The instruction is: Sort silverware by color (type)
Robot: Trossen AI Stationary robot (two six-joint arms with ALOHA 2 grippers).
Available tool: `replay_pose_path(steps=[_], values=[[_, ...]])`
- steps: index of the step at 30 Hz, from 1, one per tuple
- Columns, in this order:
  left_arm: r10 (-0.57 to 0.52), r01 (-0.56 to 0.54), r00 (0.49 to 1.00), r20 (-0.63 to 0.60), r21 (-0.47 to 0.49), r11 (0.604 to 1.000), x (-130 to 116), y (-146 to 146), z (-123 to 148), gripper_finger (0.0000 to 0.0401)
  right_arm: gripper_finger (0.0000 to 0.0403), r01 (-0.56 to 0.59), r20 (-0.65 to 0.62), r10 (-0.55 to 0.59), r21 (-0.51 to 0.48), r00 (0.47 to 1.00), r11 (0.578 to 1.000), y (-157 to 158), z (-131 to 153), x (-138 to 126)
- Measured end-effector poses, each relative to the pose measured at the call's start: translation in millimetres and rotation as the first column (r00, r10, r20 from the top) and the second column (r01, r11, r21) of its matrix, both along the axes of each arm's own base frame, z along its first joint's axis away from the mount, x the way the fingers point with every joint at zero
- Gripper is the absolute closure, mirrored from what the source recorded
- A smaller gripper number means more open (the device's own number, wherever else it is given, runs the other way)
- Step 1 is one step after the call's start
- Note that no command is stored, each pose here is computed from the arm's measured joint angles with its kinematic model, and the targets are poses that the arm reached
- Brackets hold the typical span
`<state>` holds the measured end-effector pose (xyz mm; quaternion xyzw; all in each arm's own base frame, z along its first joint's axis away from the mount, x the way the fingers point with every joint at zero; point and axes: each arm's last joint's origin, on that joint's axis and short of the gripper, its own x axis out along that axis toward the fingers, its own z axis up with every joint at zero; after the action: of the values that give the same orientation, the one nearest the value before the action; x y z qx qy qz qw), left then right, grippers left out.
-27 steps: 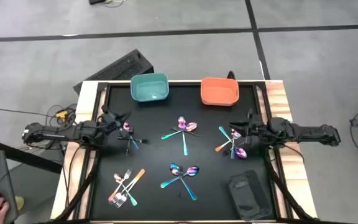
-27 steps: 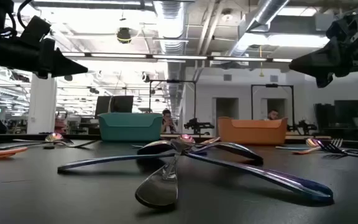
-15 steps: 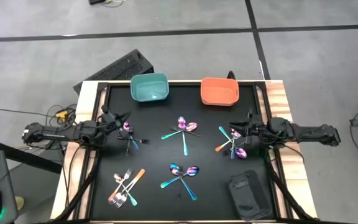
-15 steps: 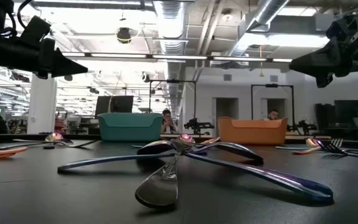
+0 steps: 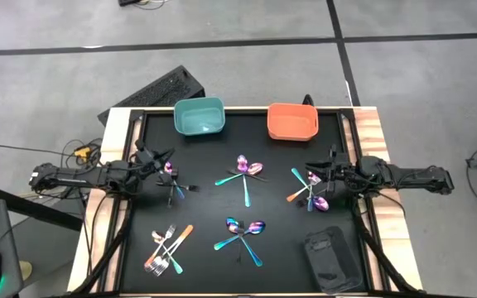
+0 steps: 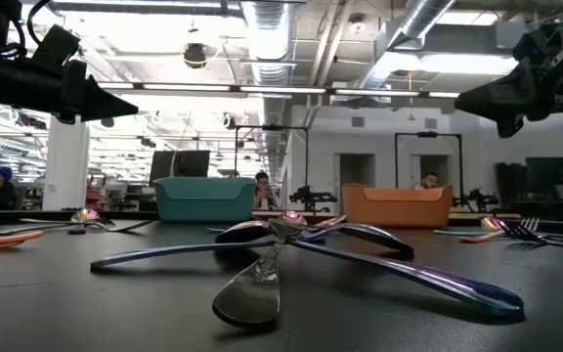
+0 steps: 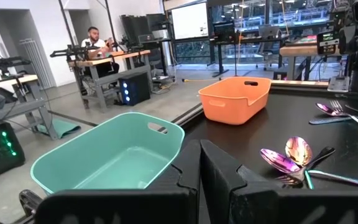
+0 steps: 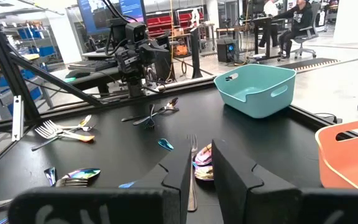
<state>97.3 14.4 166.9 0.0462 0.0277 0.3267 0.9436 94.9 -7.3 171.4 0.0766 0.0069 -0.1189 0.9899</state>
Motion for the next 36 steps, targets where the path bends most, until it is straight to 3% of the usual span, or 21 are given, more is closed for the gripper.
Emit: replay_pose_path(steps=[26, 36], values=[[0.0, 0.0, 1.0, 0.001, -0.001, 1.0, 0.0, 0.0, 0.0, 0.0401, 0.0316, 0.0, 0.0, 0.0, 0.0, 1.0, 1.0, 0.0, 0.0, 0.0], [0.014, 0.005, 0.993, 0.12, -0.152, 0.988, 0.0, 0.1, 0.1, 0.0401, 0.0316, 0.0, 0.0, 0.0, 0.0, 1.0, 1.0, 0.0, 0.0, 0.0]])
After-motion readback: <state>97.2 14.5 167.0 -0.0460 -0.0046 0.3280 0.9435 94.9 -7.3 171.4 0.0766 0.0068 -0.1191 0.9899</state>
